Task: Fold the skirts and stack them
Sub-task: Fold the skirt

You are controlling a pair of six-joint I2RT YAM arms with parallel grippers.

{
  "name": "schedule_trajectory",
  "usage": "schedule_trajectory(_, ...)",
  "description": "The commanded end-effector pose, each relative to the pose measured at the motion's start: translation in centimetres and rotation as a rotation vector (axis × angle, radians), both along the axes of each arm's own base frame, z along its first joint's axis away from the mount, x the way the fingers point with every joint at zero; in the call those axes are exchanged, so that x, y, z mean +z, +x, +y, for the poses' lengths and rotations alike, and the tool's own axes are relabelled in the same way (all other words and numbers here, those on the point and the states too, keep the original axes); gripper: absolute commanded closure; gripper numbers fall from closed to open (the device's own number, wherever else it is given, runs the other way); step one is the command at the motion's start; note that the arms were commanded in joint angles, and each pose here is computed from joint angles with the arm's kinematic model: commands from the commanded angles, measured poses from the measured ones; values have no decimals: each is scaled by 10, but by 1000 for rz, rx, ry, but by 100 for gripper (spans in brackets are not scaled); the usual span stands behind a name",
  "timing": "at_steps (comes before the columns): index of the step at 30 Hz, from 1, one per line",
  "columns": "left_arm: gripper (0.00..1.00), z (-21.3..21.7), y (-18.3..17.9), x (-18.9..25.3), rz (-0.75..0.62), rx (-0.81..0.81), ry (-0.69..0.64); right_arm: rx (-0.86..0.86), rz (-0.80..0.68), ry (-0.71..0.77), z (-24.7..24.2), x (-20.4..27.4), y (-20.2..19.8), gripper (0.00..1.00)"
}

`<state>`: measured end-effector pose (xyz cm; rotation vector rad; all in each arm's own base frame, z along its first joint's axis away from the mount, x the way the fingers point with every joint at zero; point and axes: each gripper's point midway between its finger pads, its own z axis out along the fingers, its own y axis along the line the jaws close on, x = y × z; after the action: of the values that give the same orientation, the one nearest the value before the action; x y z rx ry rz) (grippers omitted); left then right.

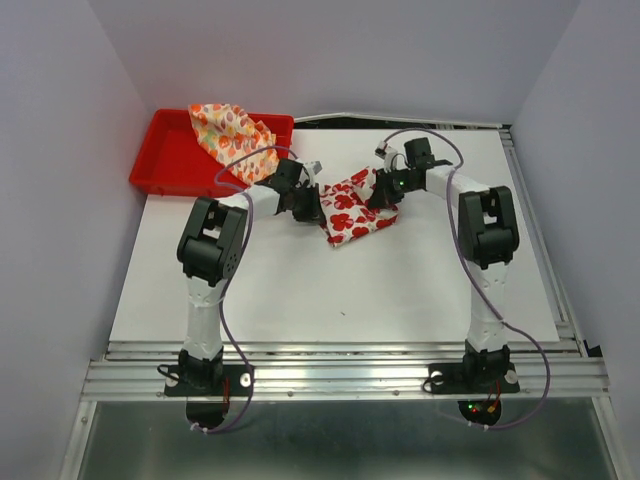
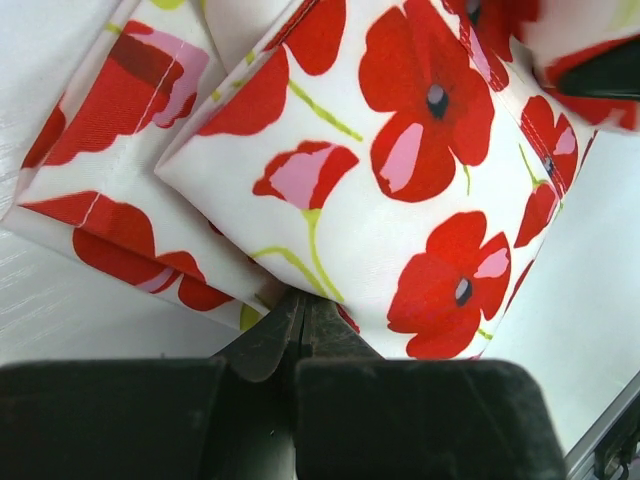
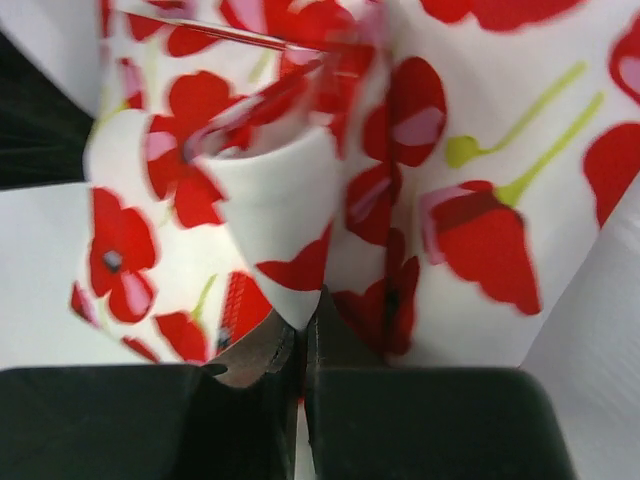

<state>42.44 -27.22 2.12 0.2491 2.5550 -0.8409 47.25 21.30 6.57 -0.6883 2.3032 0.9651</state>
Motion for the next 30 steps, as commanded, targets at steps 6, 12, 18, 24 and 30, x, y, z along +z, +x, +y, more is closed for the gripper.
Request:
schedule_trajectory(6, 100, 63, -39, -86, 158, 31, 310, -171, 156, -82, -4, -66, 33, 99)
schedule_trajectory(12, 100, 62, -29, -42, 21, 33, 270, -233, 278, -110, -19, -85, 13, 99)
schedule_trajectory(18, 95, 66, -15, 12, -153, 27, 260, -259, 464, -118, -27, -102, -36, 99)
schedule_trajectory(24, 84, 73, -10, 64, -315, 38, 258, -289, 718, -31, -16, -108, -94, 99)
schedule_trajectory(30, 69, 46, -23, 106, -473, -93, 185, -309, 780, 80, -6, -86, -113, 99)
